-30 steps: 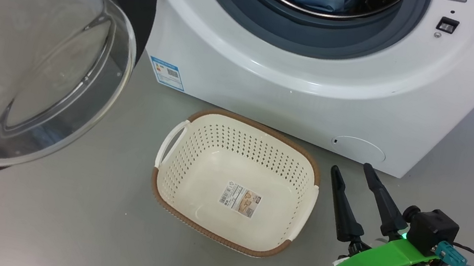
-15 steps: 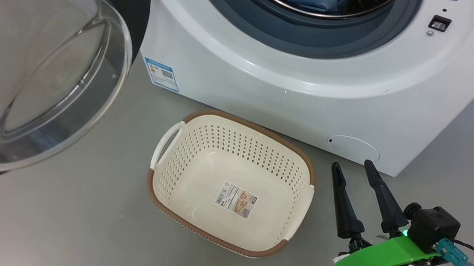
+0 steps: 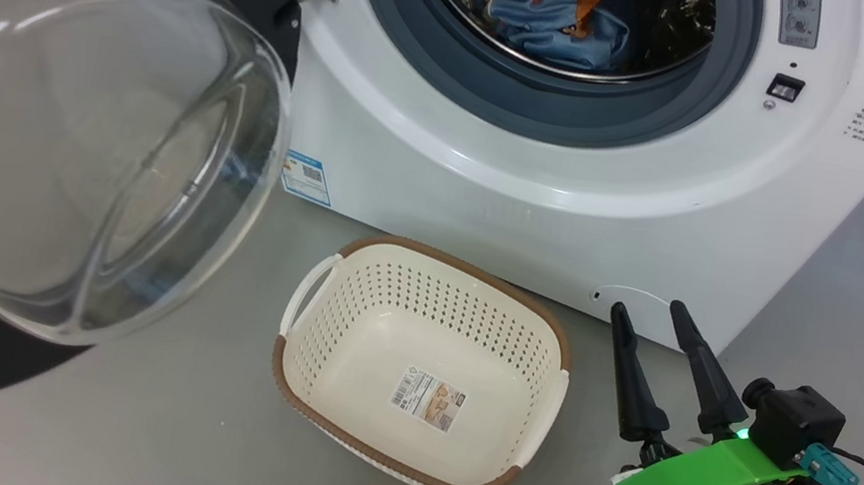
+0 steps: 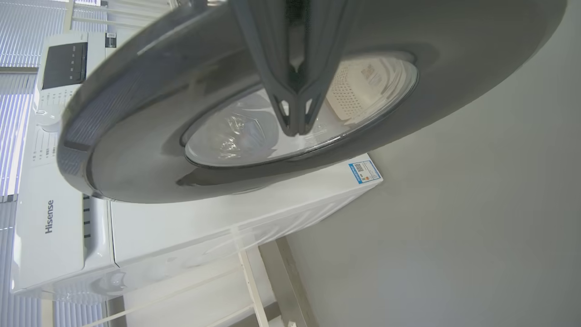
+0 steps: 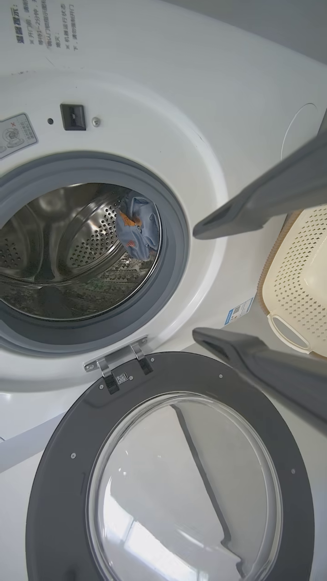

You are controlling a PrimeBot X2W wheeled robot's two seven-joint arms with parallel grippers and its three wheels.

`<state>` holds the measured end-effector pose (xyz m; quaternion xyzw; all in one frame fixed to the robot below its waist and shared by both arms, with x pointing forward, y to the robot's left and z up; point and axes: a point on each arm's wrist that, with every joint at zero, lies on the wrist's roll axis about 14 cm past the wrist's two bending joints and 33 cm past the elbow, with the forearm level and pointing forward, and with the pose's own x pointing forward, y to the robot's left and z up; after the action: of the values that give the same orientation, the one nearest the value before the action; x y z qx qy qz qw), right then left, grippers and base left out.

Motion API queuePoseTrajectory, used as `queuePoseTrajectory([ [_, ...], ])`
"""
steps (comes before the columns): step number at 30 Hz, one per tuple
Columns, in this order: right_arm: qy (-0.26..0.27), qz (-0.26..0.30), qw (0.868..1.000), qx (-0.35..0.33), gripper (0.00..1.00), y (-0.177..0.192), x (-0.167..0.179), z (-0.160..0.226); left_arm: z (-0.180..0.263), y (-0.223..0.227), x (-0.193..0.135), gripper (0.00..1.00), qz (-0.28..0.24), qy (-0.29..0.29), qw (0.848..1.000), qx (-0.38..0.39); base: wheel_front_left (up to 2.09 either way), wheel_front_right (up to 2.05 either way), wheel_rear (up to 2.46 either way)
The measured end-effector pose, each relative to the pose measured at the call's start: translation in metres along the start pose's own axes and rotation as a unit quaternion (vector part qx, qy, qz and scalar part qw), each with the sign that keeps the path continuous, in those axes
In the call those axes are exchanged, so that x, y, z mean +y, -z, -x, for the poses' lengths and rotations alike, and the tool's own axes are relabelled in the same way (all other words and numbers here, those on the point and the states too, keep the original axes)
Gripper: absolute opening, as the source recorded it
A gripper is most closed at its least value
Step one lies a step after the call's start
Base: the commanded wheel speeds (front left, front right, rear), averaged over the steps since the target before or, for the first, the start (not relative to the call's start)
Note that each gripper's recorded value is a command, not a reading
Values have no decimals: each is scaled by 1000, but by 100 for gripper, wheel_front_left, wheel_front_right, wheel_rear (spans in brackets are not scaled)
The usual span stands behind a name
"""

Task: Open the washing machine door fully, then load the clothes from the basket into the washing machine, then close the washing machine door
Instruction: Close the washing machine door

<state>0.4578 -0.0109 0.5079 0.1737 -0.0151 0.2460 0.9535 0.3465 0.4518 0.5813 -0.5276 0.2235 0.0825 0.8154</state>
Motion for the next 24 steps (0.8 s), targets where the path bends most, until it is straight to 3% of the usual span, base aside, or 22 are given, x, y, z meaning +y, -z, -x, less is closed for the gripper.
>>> queuePoseTrajectory([
  [13, -4, -1, 1000, 0, 100, -3, 9, 11, 9, 76, -37, 0, -23, 103, 985, 139, 0, 0, 0],
  [24, 3, 2, 1000, -6, 100, -10, 8, 22, 22, 143, -69, 0, -54, 143, 966, 210, 0, 0, 0],
])
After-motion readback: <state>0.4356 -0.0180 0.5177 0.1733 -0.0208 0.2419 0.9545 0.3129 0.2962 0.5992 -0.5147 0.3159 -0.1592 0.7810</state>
